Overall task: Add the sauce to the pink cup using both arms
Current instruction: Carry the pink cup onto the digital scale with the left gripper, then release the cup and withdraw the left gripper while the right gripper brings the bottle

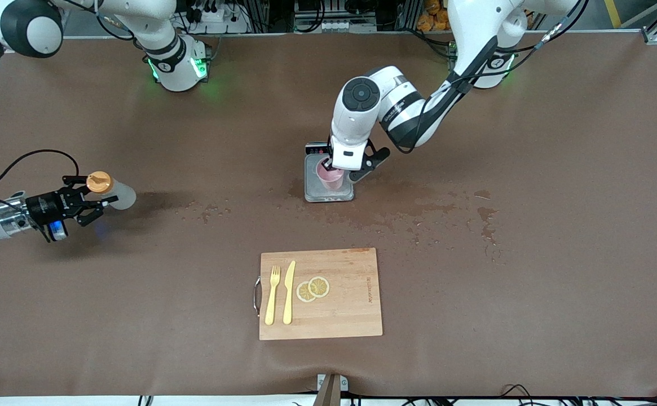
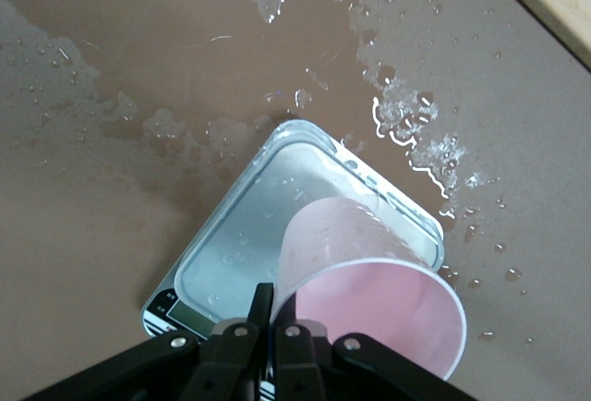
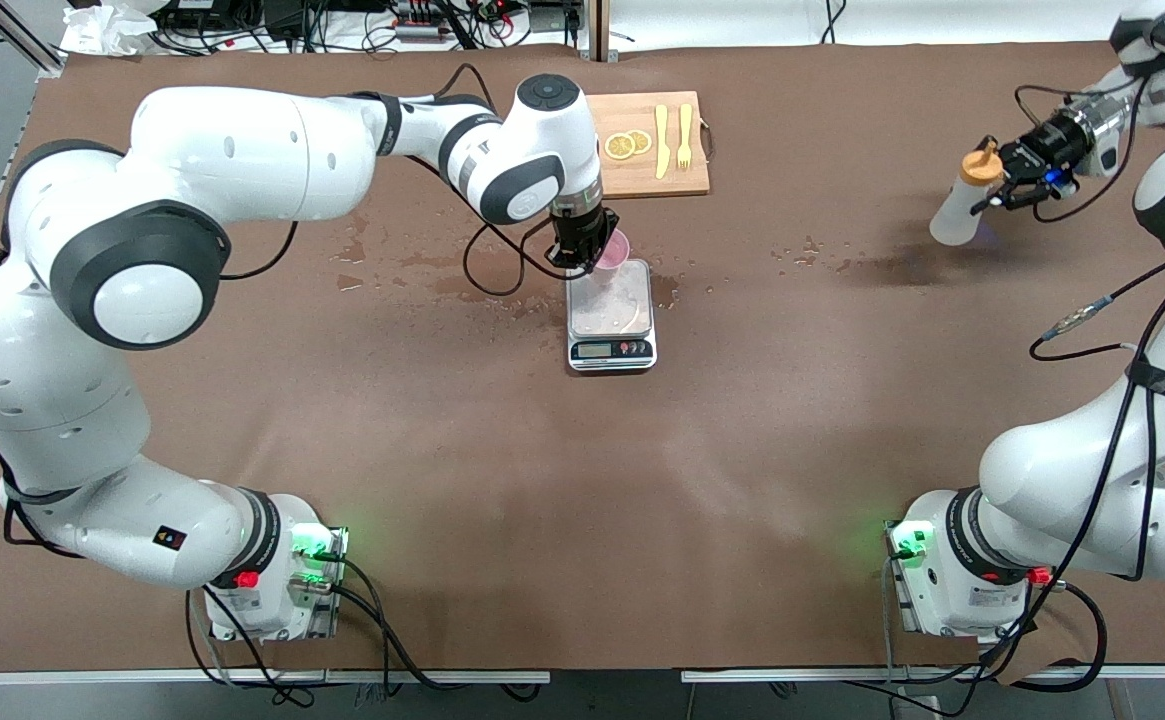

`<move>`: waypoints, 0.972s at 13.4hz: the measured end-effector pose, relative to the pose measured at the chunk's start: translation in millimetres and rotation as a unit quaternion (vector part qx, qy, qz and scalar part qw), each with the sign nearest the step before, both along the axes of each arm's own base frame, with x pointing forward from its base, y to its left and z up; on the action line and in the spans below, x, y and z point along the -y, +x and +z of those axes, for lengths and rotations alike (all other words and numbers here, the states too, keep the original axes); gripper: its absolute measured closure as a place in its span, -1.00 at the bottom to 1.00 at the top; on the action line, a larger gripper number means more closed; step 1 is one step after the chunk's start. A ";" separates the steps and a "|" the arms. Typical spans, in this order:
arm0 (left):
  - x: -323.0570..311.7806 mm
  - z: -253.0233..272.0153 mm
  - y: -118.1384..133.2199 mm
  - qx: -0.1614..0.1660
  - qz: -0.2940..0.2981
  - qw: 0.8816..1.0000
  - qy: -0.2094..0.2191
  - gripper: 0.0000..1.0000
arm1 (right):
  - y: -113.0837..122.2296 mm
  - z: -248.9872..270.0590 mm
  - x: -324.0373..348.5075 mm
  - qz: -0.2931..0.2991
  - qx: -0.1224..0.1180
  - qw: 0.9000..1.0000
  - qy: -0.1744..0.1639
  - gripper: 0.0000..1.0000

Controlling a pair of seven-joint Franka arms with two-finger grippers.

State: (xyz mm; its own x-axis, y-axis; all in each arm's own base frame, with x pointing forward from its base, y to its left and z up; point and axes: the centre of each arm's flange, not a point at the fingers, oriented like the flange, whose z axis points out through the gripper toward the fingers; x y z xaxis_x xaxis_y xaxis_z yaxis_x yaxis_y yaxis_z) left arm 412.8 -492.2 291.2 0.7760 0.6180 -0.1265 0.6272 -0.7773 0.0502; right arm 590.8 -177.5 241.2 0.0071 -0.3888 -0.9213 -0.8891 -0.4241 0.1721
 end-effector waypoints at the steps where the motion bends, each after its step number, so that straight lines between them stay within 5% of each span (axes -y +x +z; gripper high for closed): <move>1: 1.8 -1.5 -2.2 -0.001 -0.002 1.000 0.000 0.93 | 5.3 13.4 -11.4 0.005 -0.002 1.000 -0.012 0.09; 9: 5.9 -23.0 -2.1 -0.008 0.000 1.000 -0.011 0.93 | 33.7 86.0 -64.0 0.023 -0.011 0.995 -0.100 0.09; 13: 5.4 -20.2 2.5 -0.005 0.004 1.000 -0.013 0.16 | 41.2 103.7 -94.5 0.032 -0.019 0.989 -0.146 0.09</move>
State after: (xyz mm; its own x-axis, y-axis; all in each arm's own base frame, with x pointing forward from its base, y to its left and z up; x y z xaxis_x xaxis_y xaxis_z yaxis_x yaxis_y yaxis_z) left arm 415.3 -497.6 271.1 0.7692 0.6211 -0.1500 0.6345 -0.7702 0.0648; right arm 632.0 -83.1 345.0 0.0081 -0.6385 -0.7696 -0.8527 -0.4064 0.3282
